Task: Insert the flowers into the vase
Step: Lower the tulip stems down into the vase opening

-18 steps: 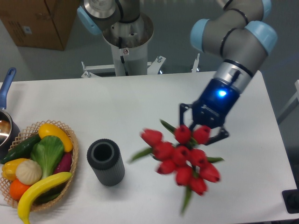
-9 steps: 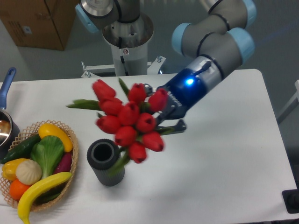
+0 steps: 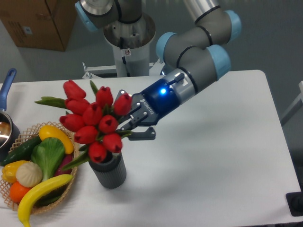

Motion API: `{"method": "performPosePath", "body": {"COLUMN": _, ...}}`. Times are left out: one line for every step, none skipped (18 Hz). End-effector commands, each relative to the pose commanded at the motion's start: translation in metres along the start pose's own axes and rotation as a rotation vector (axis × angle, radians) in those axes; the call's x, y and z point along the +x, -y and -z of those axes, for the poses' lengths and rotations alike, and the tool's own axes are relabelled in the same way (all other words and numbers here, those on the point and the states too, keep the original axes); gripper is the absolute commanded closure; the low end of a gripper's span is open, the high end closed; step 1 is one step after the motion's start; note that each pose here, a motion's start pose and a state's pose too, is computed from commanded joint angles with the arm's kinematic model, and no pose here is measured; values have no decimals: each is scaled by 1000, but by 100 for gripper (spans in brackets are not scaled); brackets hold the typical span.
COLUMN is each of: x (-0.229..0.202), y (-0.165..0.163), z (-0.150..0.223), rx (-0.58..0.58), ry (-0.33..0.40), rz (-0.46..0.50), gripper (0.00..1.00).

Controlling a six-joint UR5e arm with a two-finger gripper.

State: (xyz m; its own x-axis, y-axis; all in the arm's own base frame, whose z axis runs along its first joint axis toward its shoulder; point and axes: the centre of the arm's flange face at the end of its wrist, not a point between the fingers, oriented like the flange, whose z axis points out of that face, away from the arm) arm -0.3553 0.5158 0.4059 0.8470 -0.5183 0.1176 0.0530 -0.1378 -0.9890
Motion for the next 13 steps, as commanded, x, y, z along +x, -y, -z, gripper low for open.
{"method": "performPosePath", "body": {"x": 2, "y": -5, "z": -3, "rx": -1, "ry": -6, "rz": 0, "gripper": 100}}
{"method": "performPosePath", "body": {"x": 5, "y": -10, "z": -6, "rx": -2, "ry": -11, "rz": -1, "gripper": 100}}
{"method": "performPosePath", "body": {"x": 7, "y": -13, "z": -7, "rx": -2, "ry": -13, "rz": 4, "gripper": 100}}
{"method": "performPosePath", "body": {"x": 8, "y": -17, "z": -8, "rx": -3, "ry": -15, "rz": 11, "gripper": 100}}
{"method": "performPosePath", "body": {"x": 9, "y": -19, "z": -9, "rx": -5, "ry": -17, "rz": 12, "gripper": 100}}
{"method": "performPosePath", "body": {"x": 10, "y": -26, "z": -11, "rx": -5, "ry": -20, "rz": 17, "gripper": 100}}
{"method": "performPosePath", "body": {"x": 9, "y": -33, "z": -11, "rx": -7, "ry": -20, "rz": 0, "gripper": 97}}
{"method": "performPosePath", "body": {"x": 9, "y": -41, "z": -12, "rx": -13, "ry": -20, "rz": -15, "gripper": 92}}
{"method": "performPosePath", "body": {"x": 5, "y": -54, "z": -13, "rx": -20, "ry": -20, "rz": -17, "gripper": 89}}
{"method": "performPosePath", "body": {"x": 4, "y": -65, "z": -14, "rx": -25, "ry": -21, "rz": -22, "gripper": 85}}
{"method": "performPosePath", "body": {"x": 3, "y": -77, "z": -15, "rx": -26, "ry": -24, "rz": -27, "gripper": 80}}
{"method": "performPosePath", "body": {"x": 3, "y": -88, "z": -15, "rx": -26, "ry": -25, "rz": -37, "gripper": 74}}
{"method": "performPosePath", "body": {"x": 4, "y": -98, "z": -15, "rx": -28, "ry": -25, "rz": -48, "gripper": 69}}
